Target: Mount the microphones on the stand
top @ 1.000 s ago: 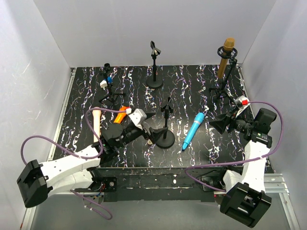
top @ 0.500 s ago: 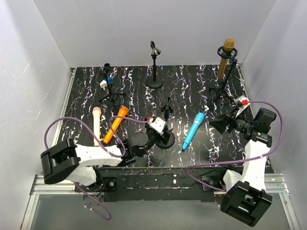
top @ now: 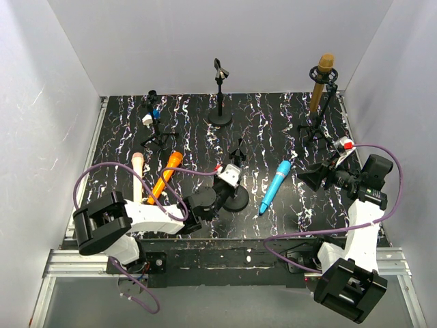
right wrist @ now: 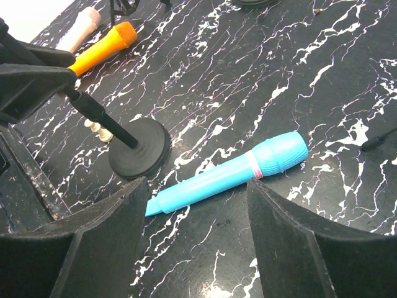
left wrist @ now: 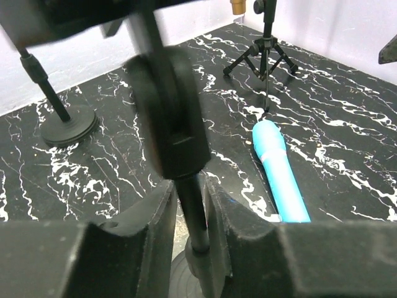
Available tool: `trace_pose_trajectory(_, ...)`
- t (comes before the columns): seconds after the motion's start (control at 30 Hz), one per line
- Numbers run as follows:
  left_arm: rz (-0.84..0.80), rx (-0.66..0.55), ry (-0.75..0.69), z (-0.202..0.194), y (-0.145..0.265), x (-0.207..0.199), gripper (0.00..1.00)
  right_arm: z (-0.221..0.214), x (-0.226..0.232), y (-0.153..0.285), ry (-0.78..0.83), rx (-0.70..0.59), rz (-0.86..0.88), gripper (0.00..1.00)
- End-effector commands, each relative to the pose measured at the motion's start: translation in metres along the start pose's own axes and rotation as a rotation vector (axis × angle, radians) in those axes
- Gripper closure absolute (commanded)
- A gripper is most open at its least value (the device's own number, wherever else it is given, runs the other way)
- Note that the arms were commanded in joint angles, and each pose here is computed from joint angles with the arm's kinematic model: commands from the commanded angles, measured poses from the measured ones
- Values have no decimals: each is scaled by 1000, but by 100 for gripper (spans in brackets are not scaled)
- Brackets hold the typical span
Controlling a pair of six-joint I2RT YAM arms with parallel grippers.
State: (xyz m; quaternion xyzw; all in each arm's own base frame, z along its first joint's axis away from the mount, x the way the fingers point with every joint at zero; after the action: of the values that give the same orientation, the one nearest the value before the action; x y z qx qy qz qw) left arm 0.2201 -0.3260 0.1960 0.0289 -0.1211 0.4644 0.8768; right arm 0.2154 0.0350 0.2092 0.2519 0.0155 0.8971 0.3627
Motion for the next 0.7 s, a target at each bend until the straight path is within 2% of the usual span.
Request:
trace_pose_trajectory(0.0,34,-76,21,28,-8,4,82,13,5,2,61,-19,12,28)
trace_pose_trajectory(0.1,-6,-88,1,30,-8,2,97,13,4,2,60,-18,10,28)
trace_pose_trajectory(0.13,-41,-92,2,31,-8,0,99,13,4,2,61,-18,8,28)
trace_pose_trajectory(0.23,-175,-110,35,33,-7,0,100,13,4,3,63,-18,6,28)
trace_pose_trajectory(0.4,-412,-154,135,37,-19,29,100,13,4,2,61,-18,8,28)
trace_pose_trajectory(0.67,-809,-196,177,36,-42,59,100,12,3,2,62,-14,2,28)
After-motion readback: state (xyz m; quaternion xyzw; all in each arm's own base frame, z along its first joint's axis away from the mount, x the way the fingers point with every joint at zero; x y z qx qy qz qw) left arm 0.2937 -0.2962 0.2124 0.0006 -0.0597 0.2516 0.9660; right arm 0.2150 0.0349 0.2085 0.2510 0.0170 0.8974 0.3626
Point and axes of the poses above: each gripper's point midway between its finger pads, its own y axis back along the fingers, its own x axis along the line the jaws close on, z = x × y, the point moved 4 cm from there along y, back along the fingers, and after that the axes turned 9 degrees about -y, right-handed, at the moved point
